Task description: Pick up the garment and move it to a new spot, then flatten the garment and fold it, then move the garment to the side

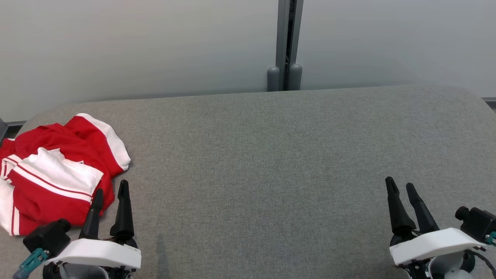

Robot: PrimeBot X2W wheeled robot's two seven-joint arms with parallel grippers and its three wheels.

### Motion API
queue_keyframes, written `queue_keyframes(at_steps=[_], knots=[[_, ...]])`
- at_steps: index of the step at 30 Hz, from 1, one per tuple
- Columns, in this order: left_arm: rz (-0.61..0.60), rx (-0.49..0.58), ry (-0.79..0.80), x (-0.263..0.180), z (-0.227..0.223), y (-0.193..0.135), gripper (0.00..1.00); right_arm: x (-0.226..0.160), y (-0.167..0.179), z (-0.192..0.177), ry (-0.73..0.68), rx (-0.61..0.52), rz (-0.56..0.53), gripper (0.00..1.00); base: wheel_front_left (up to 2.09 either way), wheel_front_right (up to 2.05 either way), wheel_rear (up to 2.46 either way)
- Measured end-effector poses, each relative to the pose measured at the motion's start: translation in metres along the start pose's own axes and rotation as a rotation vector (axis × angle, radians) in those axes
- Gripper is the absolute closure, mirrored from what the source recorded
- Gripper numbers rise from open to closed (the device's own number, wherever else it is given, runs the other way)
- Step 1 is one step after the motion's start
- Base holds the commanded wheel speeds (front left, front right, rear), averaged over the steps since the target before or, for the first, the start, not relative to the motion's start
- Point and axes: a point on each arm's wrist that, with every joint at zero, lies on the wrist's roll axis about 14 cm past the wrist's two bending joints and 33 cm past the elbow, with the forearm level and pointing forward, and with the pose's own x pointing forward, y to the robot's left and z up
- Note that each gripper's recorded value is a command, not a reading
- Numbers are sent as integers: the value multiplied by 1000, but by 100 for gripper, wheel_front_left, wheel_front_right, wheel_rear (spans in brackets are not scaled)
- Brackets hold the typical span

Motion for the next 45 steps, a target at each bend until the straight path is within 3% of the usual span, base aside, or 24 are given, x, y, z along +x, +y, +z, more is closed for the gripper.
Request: queue_keyframes(at_steps=[25, 45], knots=[[-36, 252, -66, -5, 10, -8, 0, -1, 17, -1, -23, -245, 72, 0, 0, 0, 0], [-45, 379, -107, -8, 16, -9, 0, -2, 21, 4, -56, -383, 98, 0, 0, 0, 0]])
